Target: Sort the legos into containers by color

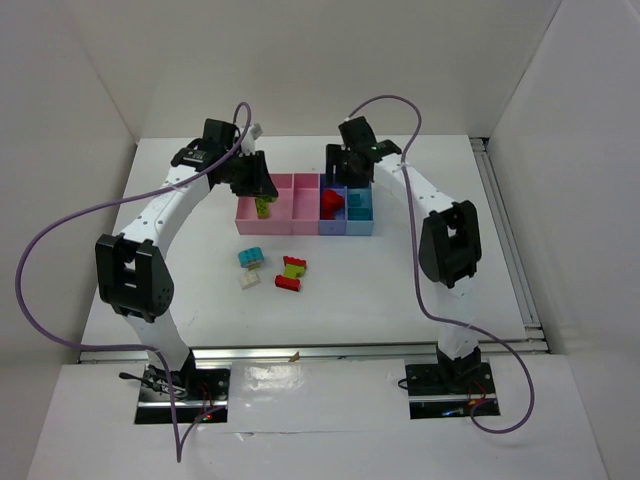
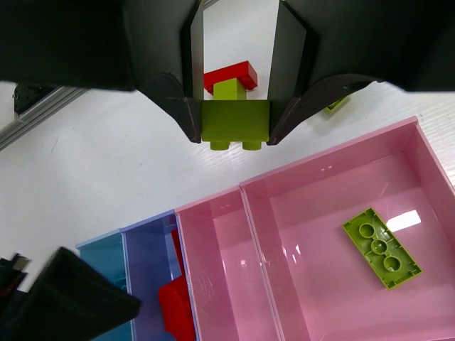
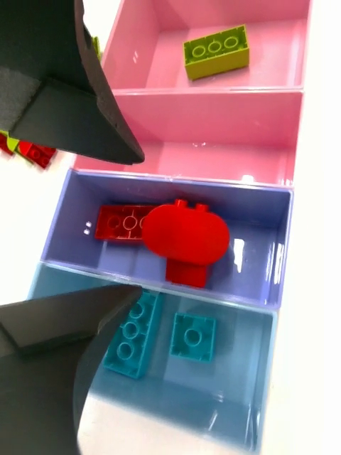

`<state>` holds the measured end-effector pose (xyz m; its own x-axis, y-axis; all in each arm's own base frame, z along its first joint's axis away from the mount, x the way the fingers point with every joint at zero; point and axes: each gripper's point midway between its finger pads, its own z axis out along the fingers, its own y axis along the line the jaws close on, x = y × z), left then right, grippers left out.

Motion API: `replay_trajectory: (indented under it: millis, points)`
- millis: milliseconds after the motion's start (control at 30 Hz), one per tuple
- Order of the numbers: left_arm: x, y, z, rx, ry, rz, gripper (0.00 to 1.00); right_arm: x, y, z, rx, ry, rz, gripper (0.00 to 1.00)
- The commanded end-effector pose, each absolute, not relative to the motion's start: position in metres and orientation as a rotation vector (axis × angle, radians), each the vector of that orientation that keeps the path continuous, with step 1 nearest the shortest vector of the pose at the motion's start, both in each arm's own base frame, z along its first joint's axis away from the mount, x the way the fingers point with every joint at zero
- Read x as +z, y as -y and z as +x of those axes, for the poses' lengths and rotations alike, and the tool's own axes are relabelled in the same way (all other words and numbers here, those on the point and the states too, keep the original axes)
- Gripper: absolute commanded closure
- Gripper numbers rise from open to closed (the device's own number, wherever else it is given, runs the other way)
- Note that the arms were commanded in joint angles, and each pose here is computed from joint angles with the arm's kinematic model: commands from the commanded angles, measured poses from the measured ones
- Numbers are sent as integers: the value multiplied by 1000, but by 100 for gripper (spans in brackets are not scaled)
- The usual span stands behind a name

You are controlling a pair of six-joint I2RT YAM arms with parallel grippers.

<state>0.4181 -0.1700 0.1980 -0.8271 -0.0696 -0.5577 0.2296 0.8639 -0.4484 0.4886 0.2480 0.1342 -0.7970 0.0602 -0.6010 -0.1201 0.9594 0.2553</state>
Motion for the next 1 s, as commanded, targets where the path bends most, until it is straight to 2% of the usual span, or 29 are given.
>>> replay_trajectory:
  millis: [0, 133, 233, 433, 600, 700, 767, 833, 900, 933, 967]
  points:
    - [218, 171, 418, -712, -2414, 134, 100, 221, -231, 488, 353, -2268, 10, 29]
    - [218, 172, 417, -728, -2413, 141, 100, 240, -191, 471, 320, -2231, 88, 33]
    - [210, 179, 416, -744, -2435, 155, 100, 233, -165, 456, 298, -2253, 129, 33]
    - [206, 191, 414, -873, -2418, 185, 100, 209, -152, 429, 326, -2340, 147, 32]
    - [184, 163, 452, -638, -2458, -42, 100, 206, -152, 423, 330, -2365, 142, 30]
    - [164, 160, 465, -598, -2485, -122, 100, 208, -145, 422, 315, -2358, 159, 28]
    - [147, 154, 479, -566, -2493, -159, 83, 206, -140, 422, 307, -2367, 171, 28]
    - [149, 154, 488, -552, -2496, -165, 47, 206, -145, 419, 337, -2376, 124, 27]
    - [146, 153, 491, -537, -2507, -173, 20, 206, -149, 418, 357, -2380, 96, 26]
    - [148, 153, 491, -537, -2507, -173, 10, 205, -151, 415, 374, -2392, 75, 26]
    - [148, 153, 491, -532, -2506, -159, 7, 205, -157, 413, 381, -2394, 59, 26]
